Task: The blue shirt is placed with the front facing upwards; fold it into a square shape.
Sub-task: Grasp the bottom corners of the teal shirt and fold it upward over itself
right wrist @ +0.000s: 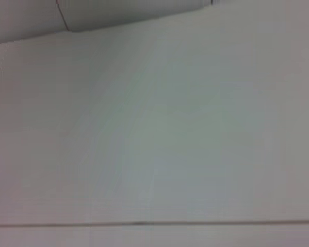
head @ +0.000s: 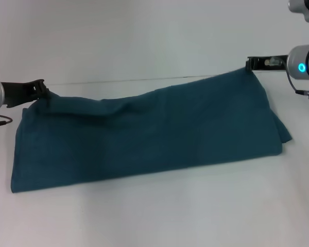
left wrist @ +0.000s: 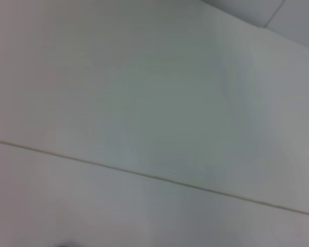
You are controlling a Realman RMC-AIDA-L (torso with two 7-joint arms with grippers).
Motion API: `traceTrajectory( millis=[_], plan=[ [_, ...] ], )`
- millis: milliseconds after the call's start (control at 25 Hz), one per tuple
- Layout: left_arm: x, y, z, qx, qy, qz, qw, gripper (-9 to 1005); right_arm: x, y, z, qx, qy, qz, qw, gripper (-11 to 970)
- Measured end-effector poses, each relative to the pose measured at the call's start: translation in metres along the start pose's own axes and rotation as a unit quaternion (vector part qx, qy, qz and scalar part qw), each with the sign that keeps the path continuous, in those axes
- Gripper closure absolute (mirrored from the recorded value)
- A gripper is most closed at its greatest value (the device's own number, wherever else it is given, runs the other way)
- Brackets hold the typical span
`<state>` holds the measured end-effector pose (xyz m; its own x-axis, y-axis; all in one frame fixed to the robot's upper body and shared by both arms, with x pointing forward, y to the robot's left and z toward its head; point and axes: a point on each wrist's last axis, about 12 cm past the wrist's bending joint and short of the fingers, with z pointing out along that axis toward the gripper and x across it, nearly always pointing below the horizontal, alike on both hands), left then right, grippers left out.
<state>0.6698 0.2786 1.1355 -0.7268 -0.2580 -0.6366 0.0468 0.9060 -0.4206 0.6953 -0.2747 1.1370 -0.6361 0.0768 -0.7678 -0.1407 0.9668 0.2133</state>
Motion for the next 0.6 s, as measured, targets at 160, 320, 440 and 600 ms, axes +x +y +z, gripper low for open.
traceTrajectory(
  millis=[160,320,440,600],
  plan=[
    [-0.001,0.001,0.000,-0.003,-0.005,-0.001,1.000,973,-0.002,0.003,0.003,0.010,-0.006,-0.013,1.000,960],
    [-0.002,0.001,0.000,-0.005,-0.010,-0.001,1.000,973,0.001,0.006,0.007,0.016,-0.002,-0.018,1.000,960],
    [-0.002,0.000,0.001,-0.005,-0.014,-0.003,1.000,973,0.002,0.005,0.011,0.025,-0.001,-0.021,0.999,960],
    [-0.002,0.001,0.002,-0.007,-0.018,-0.006,1.000,973,-0.001,0.007,0.012,0.031,-0.006,-0.029,0.999,960]
  ],
)
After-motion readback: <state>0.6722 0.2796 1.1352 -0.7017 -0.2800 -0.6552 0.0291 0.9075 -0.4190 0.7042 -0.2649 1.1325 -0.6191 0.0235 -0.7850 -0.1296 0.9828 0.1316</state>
